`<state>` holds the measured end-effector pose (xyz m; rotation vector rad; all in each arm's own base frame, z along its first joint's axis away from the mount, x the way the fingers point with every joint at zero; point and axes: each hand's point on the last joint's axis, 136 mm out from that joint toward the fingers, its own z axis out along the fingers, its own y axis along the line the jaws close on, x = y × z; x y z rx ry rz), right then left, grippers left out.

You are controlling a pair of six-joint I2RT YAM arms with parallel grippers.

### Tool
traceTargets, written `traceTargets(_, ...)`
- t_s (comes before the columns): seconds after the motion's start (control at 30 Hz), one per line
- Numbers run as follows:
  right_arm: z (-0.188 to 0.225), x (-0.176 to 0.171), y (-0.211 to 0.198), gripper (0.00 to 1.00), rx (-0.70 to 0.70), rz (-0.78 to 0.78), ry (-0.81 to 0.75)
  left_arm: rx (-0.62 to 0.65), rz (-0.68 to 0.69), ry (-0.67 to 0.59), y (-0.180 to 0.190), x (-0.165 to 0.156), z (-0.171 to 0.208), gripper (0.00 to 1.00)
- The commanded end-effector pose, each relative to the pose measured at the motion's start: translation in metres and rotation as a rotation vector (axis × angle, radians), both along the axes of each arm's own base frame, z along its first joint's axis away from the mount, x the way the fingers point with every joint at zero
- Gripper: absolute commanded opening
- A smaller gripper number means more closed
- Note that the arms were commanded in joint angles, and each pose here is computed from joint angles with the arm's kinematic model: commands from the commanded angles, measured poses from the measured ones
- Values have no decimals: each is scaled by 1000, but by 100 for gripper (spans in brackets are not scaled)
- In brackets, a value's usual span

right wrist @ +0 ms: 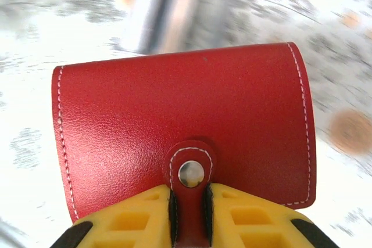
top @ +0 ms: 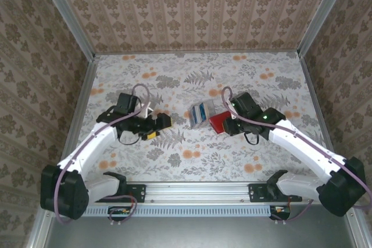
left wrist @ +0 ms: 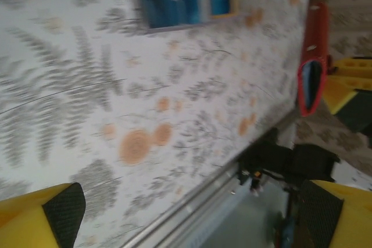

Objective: Put the credit cards into the card holder

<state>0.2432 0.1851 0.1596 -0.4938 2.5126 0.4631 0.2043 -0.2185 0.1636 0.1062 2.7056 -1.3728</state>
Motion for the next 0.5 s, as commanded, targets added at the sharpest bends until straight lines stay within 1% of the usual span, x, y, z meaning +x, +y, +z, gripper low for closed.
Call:
traceTargets(0.0,30,-9,55,20,194,281,-141,-145,-123,-11,-31,-2,36,96)
traceTargets(0.03,35,-10,62,20,195,326,-189,-163,-134,21,-36,-3,37,94)
traceTargets(0.1,40,-15,74,20,193,411,-253,-211,-155,43,-44,-2,44,90)
traceTargets(0.13,41,-17,79,20,190,452,-276,-229,-199,45,-53,-9,48,89)
traceTargets(0.23,38,-17,89,19,144,537,-312,-247,-234,58,-61,-10,54,83)
traceTargets(0.33,42,-23,101,19,132,615,-348,-242,-241,78,-65,-9,50,72)
traceTargets(0.37,42,-23,105,19,132,634,-367,-241,-244,79,-67,-9,49,65)
traceTargets(0.43,42,-21,108,19,112,653,-406,-240,-249,83,-70,-8,49,42)
traceTargets(0.47,42,-17,107,18,94,639,-416,-236,-250,84,-71,-8,49,35)
